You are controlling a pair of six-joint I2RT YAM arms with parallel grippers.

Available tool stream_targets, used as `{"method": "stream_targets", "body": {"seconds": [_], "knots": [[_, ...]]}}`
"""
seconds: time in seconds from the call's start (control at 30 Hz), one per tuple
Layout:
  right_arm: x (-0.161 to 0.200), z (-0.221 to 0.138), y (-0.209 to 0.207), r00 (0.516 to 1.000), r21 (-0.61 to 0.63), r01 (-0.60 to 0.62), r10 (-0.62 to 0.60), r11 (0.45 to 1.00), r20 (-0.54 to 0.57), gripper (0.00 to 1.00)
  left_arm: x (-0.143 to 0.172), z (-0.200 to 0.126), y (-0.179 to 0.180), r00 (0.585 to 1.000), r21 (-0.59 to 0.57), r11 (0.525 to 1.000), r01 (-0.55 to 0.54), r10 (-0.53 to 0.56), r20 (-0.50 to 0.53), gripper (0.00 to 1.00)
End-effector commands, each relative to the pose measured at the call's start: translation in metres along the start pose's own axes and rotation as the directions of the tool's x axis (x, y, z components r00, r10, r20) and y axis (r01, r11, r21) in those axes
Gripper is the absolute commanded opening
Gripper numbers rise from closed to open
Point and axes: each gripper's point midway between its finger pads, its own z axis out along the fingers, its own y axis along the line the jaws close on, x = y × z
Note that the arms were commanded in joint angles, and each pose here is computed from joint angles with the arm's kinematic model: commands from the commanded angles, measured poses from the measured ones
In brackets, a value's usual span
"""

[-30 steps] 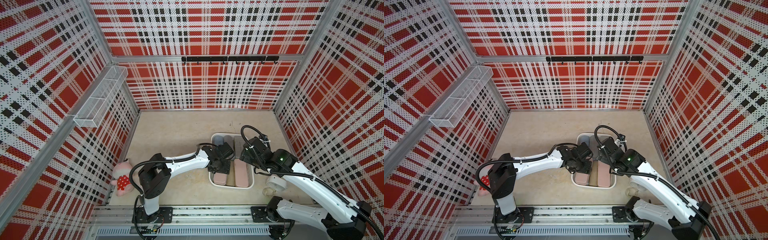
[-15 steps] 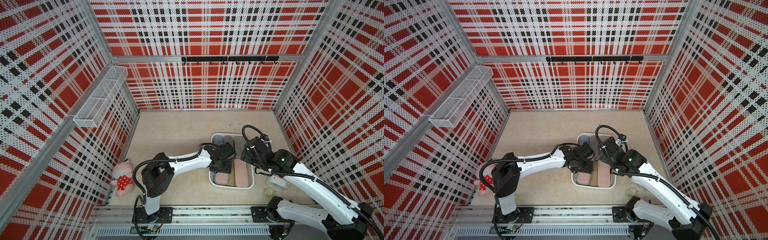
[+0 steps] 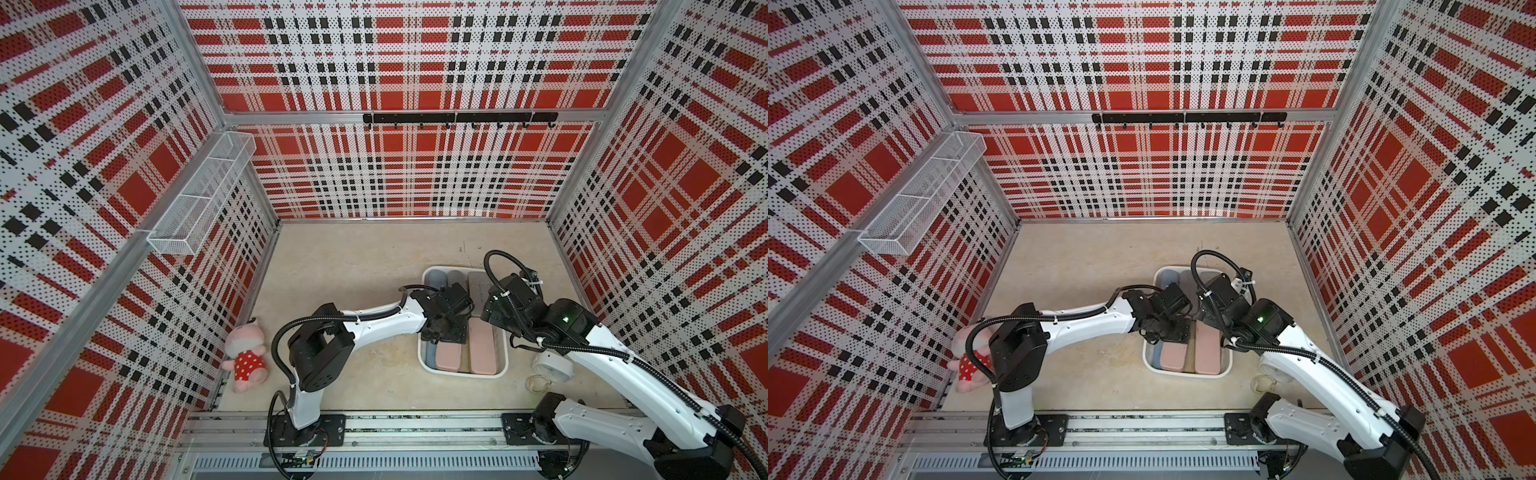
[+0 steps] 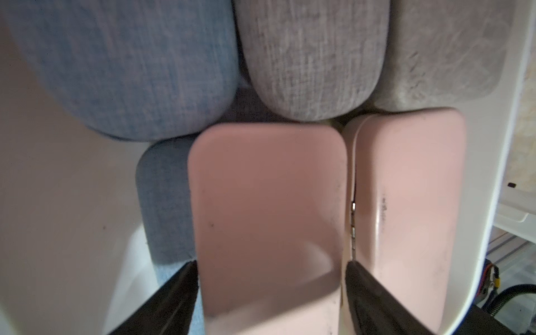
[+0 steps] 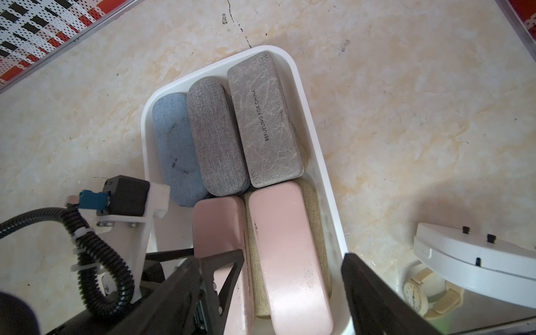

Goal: Put the glasses cases into the storage boxes
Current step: Place the glasses case in the storage box.

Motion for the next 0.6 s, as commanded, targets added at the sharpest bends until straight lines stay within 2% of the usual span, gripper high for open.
{"method": "stream_targets", "body": {"seconds": [0.0,0.1,0.33,0.57], "knots": [[-0.002,-0.003,-0.01,1.0,0.023,-0.014,0.014,1.0,0.019,0.8,-0.007,-0.002,-0.004,1.0,0.018,1.0,0.008,-0.009,0.026,0.83],[-0.006,-0.006,-0.01,1.0,0.018,-0.013,0.012,1.0,0.029,0.8,-0.01,-0.012,-0.007,0.999,0.034,0.999,0.007,-0.009,0.046,0.83],[-0.024,-0.019,-0.004,0.997,0.007,0.008,-0.008,1.0,0.078,0.81,-0.019,-0.06,-0.009,0.989,0.083,0.997,0.005,-0.017,0.147,0.87],[-0.041,-0.029,0.006,0.994,-0.003,0.009,-0.009,1.0,0.111,0.81,-0.036,-0.108,-0.012,0.959,0.167,0.986,-0.009,-0.039,0.28,0.88]]}}
